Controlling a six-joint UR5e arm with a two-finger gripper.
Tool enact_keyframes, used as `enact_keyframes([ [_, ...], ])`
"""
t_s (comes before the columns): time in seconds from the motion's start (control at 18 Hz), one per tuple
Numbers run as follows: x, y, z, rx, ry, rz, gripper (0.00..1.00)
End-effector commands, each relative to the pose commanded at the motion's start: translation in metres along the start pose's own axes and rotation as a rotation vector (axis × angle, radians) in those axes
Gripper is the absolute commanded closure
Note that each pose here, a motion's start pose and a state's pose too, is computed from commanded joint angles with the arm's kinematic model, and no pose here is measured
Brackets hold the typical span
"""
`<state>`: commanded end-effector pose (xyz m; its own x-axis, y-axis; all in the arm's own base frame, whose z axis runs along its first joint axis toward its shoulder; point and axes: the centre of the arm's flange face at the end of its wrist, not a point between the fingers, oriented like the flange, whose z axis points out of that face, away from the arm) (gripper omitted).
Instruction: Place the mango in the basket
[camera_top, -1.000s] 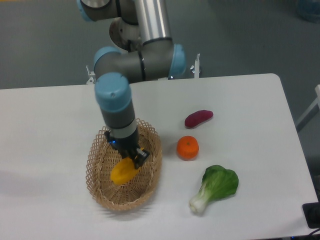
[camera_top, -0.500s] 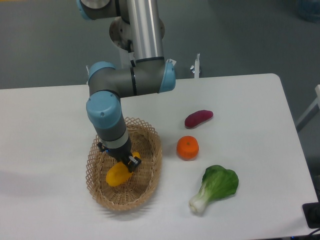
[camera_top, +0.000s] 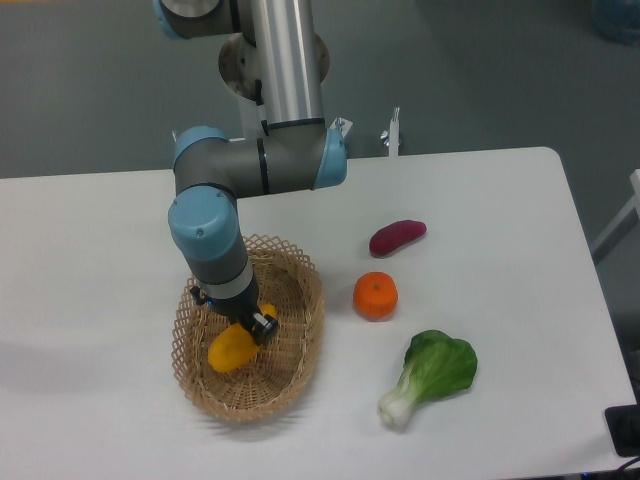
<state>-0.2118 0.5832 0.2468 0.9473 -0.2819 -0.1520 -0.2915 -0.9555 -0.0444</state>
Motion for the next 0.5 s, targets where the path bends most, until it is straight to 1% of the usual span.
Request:
enact_keyframes([
  [0.17,-0.013,-0.001,-0.029,0.041,-0.034,-0.009,0.0],
  [0.33,-0.057,0.01,-0.064,0.078,-0.085,-0.064,0.0],
  [0.39,-0.075,0.014,-0.077,0.089,-0.09,-0.08,0.0],
  [0.5,-0.108,0.027,-0.1,0.089,-0.053,-0.075,0.0],
])
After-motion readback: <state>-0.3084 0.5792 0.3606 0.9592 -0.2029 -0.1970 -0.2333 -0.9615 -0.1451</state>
